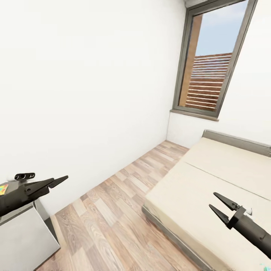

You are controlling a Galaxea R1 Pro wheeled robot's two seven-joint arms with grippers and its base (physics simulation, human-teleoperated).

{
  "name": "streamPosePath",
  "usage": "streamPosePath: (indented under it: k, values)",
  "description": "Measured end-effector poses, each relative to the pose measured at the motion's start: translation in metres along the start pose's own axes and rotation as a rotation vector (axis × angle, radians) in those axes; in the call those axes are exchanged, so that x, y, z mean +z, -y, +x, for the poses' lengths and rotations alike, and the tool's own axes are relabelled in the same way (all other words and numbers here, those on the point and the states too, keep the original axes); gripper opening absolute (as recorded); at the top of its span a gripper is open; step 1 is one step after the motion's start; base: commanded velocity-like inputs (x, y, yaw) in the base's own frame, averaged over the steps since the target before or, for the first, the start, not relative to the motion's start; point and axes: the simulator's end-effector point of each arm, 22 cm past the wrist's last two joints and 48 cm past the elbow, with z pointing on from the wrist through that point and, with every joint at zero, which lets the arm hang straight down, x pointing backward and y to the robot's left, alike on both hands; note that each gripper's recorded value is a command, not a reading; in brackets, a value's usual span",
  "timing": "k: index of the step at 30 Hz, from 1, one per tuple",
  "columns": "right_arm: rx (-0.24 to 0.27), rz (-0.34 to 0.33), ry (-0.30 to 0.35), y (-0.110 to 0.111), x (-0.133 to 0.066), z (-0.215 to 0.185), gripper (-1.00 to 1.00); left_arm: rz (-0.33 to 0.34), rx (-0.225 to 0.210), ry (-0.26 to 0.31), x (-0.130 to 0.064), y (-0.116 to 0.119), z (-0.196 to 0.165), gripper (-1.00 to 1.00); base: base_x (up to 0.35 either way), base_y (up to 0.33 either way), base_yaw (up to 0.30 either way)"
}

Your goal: Put all the toys in the child's room - the three board games (two on the bed and one on the table), the two jigsaw puzzles on the table, and the tennis ball on the table - inside the toy box on the table in the child's room.

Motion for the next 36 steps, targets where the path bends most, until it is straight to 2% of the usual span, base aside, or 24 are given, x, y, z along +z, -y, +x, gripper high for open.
streamPosePath:
  k: [13,20,36]
  values:
    - [0.02,0.033,0.005,0.015,-0.001,0.0,1.0,-0.006,-0.012,-0.003,0.0,-0.006,0.003,1.0,-0.13,-0.241,-0.166]
    - [0.032,0.057,0.046,0.031,-0.003,-0.008,1.0,-0.01,-0.02,-0.003,0.0,-0.01,0.004,1.0,-0.017,-0.037,-0.194]
    - [0.041,0.076,0.048,0.04,-0.002,-0.008,1.0,-0.018,-0.035,-0.006,-0.001,-0.018,0.008,1.0,-0.001,-0.002,-0.219]
